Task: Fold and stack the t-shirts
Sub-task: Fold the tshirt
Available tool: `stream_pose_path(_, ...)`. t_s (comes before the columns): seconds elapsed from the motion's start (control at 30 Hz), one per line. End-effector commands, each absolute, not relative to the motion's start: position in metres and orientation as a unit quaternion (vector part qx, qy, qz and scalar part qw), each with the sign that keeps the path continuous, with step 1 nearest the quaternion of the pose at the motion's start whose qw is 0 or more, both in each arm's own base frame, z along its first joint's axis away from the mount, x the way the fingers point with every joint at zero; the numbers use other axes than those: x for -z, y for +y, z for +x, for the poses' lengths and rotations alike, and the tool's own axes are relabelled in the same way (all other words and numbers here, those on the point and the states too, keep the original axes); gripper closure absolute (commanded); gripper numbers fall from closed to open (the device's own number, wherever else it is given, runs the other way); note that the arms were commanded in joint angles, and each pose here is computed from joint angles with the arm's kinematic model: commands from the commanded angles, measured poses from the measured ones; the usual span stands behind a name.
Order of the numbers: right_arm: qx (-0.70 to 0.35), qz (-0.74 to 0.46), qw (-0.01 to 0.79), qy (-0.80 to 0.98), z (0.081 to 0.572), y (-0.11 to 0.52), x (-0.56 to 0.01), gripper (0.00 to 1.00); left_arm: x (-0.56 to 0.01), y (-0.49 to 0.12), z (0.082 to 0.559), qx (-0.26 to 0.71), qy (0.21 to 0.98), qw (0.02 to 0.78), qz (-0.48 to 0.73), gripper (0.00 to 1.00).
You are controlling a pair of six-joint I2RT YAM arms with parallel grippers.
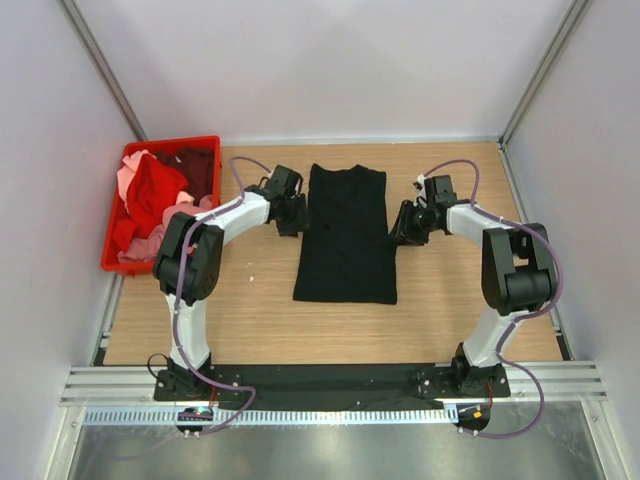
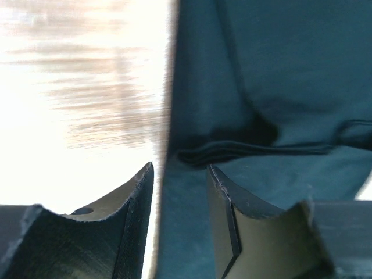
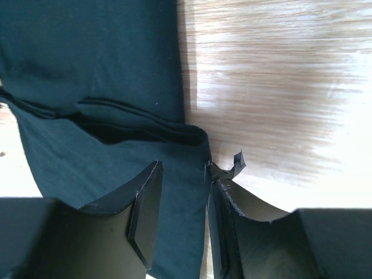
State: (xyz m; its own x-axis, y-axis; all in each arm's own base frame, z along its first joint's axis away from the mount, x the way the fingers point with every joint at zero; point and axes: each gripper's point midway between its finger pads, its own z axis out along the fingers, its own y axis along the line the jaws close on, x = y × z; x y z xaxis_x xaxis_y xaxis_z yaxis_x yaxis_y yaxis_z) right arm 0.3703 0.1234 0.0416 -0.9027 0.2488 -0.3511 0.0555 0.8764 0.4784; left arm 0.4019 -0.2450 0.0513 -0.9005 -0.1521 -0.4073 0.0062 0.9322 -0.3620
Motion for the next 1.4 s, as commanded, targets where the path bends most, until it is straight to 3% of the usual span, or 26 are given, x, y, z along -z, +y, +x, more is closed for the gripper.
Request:
stream_pose_path(0.0,-0.255,0.059,0.233,0.937,0.388,0.131,-0.05,0.58,-0.028,-0.233,0.395,0.142,0.97,0.195,-0.028,0.59)
stream_pose_path(0.1,-0.261,0.057,0.228,0.936,0.389,0.134,-0.042,0.59,-0.017,-0.231,0.396,0.137,0.972,0.187,-0.033,0.7)
stream_pose_path(0.13,-0.262,0.056,0.227,0.936,0.389,0.134,-0.04,0.6,-0.014,-0.231,0.396,0.138,0.973,0.184,-0.035,0.84)
stream_pose_path(0.23,-0.263,0.054,0.224,0.937,0.389,0.134,-0.034,0.64,-0.012,-0.232,0.395,0.145,0.972,0.179,-0.039,1.0)
stream_pose_path(0.53,-0.244,0.055,0.227,0.941,0.388,0.128,-0.029,0.69,-0.01,-0.21,0.397,0.121,0.971,0.176,-0.106,1.0)
stream_pose_path(0.67,-0.225,0.066,0.227,0.945,0.386,0.121,-0.038,0.61,-0.013,-0.213,0.393,0.131,0.971,0.168,-0.105,1.0)
stream_pose_path(0.73,-0.224,0.081,0.24,0.941,0.387,0.12,-0.054,0.56,-0.025,-0.215,0.394,0.141,0.969,0.176,-0.104,0.92)
stream_pose_path(0.77,-0.216,0.092,0.233,0.944,0.383,0.117,-0.057,0.55,-0.032,-0.215,0.393,0.142,0.968,0.178,-0.104,0.82)
stream_pose_path(0.8,-0.197,0.117,0.235,0.944,0.384,0.11,-0.062,0.55,-0.038,-0.215,0.393,0.145,0.967,0.182,-0.103,0.65)
stream_pose_path(0.9,-0.188,0.155,0.206,0.948,0.365,0.107,-0.07,0.52,-0.066,-0.21,0.392,0.144,0.963,0.206,-0.099,0.52)
stream_pose_path(1.1,-0.176,0.213,0.135,0.952,0.291,0.105,-0.053,0.47,-0.091,-0.195,0.358,0.135,0.964,0.214,-0.085,0.5)
stream_pose_path(1.37,-0.189,0.259,0.116,0.94,0.228,0.118,-0.044,0.41,-0.046,-0.196,0.267,0.181,0.97,0.145,-0.077,0.5)
